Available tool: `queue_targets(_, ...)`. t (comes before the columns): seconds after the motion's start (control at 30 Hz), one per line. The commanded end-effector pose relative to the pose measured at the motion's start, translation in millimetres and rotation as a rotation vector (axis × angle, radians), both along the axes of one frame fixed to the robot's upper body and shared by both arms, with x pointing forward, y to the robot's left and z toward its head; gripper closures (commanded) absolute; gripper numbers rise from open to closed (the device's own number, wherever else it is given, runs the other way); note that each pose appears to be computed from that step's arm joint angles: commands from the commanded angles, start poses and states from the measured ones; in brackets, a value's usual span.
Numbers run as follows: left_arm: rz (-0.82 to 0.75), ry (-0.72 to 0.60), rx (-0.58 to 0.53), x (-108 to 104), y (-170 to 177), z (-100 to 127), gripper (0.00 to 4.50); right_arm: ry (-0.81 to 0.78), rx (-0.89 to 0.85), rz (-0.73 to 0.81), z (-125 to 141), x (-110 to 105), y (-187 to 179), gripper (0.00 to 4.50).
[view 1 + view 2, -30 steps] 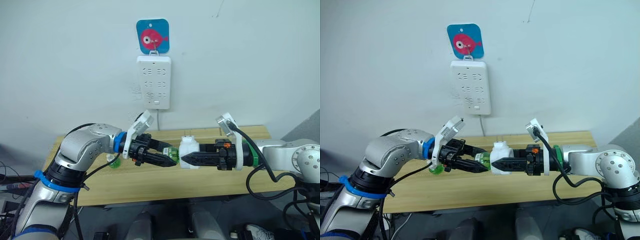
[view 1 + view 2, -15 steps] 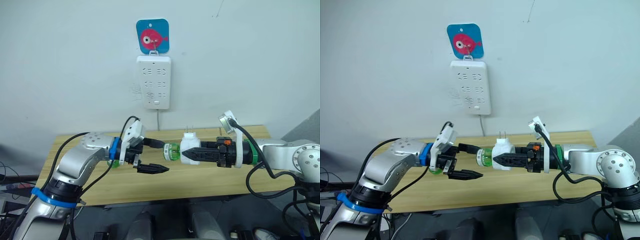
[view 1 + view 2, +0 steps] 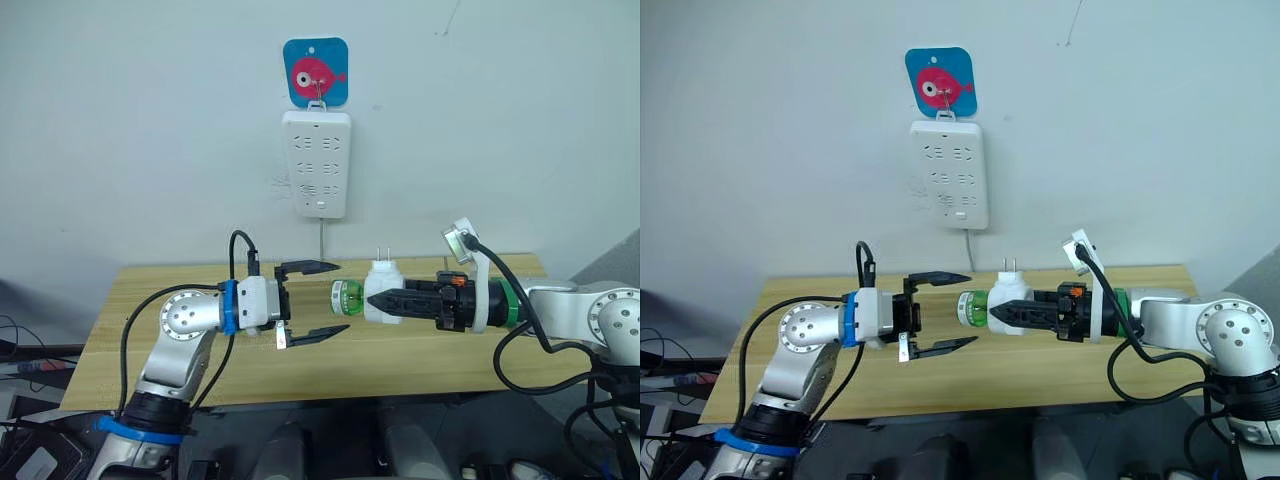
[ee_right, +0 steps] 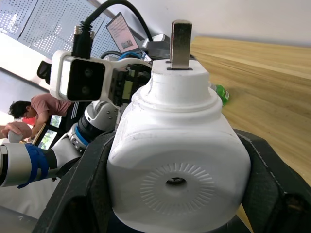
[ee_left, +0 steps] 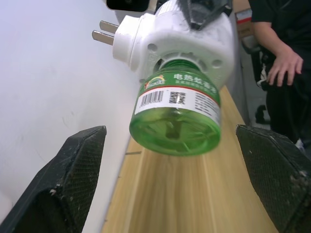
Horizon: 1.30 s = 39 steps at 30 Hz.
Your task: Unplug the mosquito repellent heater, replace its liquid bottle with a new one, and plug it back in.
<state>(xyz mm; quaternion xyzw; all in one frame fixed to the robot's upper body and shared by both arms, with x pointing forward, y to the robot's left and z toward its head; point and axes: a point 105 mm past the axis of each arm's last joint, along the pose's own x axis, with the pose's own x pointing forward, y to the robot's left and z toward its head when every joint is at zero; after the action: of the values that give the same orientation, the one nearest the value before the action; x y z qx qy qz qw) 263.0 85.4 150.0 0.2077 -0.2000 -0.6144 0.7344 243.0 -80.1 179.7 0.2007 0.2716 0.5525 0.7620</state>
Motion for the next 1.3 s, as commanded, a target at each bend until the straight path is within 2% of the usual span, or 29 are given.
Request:
queue_targets(0.03, -0.021, -0.083, -0.051, -1.4, -6.0, 18.0, 0.0, -0.029, 0.034, 0.025, 12.2, -2.2, 1.8, 1.52)
queue_targets(0.27, -0.063, -0.082, -0.039, -5.3, -8.4, 16.3, 0.0, -0.028, 0.031, 0.023, 11.9, -2.3, 1.2, 1.52)
queue_targets(0.37, -0.08, -0.073, -0.036, -7.8, -9.9, 15.8, 0.56, -0.027, 0.031, 0.023, 11.8, -2.8, 1.3, 1.52)
queue_targets(0.53, -0.091, -0.068, -0.029, -8.7, -10.0, 18.4, 2.11, -0.027, 0.032, 0.021, 11.7, -3.1, 1.2, 1.52)
queue_targets(0.67, -0.118, -0.011, 0.026, -8.0, -8.7, 21.7, 2.21, -0.029, 0.041, 0.02, 13.3, -3.3, 1.3, 1.52)
queue_targets(0.73, -0.126, 0.125, 0.089, -7.9, -7.0, 19.1, 2.21, -0.033, 0.042, 0.026, 14.2, -4.4, 1.3, 1.52)
queue_targets(0.8, -0.122, 0.329, 0.127, -6.8, -6.6, 22.6, 2.21, -0.047, 0.023, 0.05, 13.6, -8.5, 1.9, 1.52)
queue_targets(0.87, -0.144, 0.541, 0.164, -6.9, -6.1, 32.1, 2.21, -0.064, -0.001, 0.085, 12.4, -14.1, 4.2, 1.52)
queue_targets(1.03, -0.231, 0.895, 0.236, -12.6, 0.7, 58.1, 2.21, -0.129, -0.05, 0.172, 13.1, -25.2, 11.0, 1.52)
queue_targets(1.17, -0.246, 1.077, 0.266, -16.9, 14.3, 61.8, 2.21, -0.154, -0.065, 0.186, 12.5, -27.3, 10.8, 1.52)
queue_targets(1.3, -0.215, 1.143, 0.273, -17.2, 25.7, 55.6, 2.21, -0.159, -0.067, 0.183, 11.9, -28.3, 9.1, 1.52)
